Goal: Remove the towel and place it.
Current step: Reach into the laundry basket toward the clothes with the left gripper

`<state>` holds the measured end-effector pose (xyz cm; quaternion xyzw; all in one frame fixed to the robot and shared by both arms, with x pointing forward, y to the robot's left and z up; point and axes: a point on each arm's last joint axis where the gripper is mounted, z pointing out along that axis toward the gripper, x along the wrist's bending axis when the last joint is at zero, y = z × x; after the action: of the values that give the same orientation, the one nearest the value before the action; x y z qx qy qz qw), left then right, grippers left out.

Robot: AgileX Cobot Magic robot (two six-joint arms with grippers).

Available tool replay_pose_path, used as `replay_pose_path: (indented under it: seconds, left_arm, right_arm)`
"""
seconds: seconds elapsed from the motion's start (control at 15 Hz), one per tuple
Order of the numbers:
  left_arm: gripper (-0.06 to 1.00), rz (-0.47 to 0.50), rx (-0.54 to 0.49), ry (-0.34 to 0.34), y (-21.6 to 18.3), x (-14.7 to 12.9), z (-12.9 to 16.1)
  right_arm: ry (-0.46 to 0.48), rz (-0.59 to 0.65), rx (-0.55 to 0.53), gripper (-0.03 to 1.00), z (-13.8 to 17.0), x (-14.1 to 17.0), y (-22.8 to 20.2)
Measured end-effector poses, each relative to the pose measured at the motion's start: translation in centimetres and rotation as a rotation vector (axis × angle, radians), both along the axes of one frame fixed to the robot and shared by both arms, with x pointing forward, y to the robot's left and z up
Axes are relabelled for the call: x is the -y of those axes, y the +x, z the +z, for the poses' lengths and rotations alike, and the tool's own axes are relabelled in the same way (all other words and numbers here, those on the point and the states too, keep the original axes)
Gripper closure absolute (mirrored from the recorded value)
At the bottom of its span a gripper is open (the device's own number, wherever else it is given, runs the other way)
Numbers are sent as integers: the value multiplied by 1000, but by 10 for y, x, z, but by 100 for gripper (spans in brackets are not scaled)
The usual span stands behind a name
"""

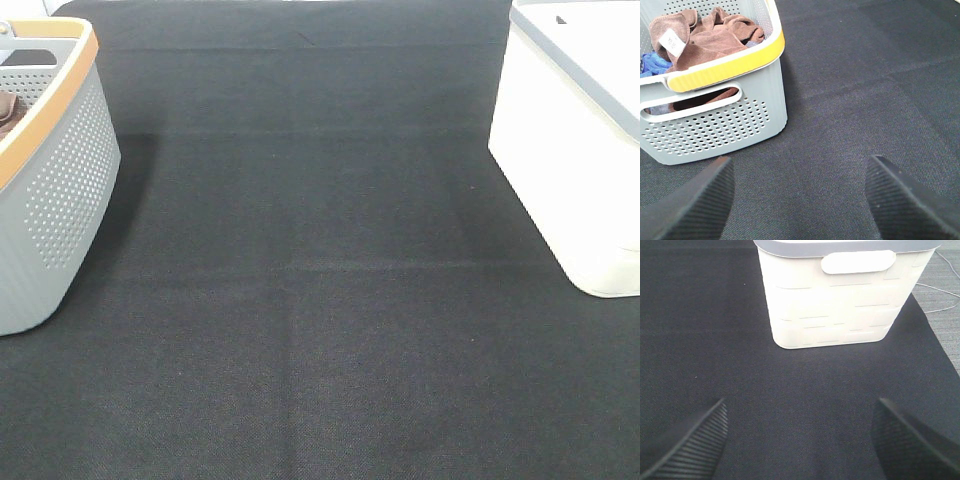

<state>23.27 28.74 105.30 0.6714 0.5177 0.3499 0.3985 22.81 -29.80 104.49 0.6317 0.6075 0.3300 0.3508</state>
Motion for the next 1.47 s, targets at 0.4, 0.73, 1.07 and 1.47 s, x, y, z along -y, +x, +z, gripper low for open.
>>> replay_pose_path:
  seconds: [0.4, 0.73, 1.07, 1.47]
  left_arm:
    - [24, 0, 0, 0, 0, 0, 0]
    - [24, 0, 0, 0, 0, 0, 0]
    - [24, 0, 0, 0, 0, 0, 0]
    - [24, 0, 0, 0, 0, 0, 0]
  right_arm:
    - [0, 0, 0, 22, 0, 0, 0]
    - [0, 0, 0, 22, 0, 0, 0]
    - [0, 0, 0, 22, 0, 0, 0]
    - [0, 0, 0, 22, 0, 0, 0]
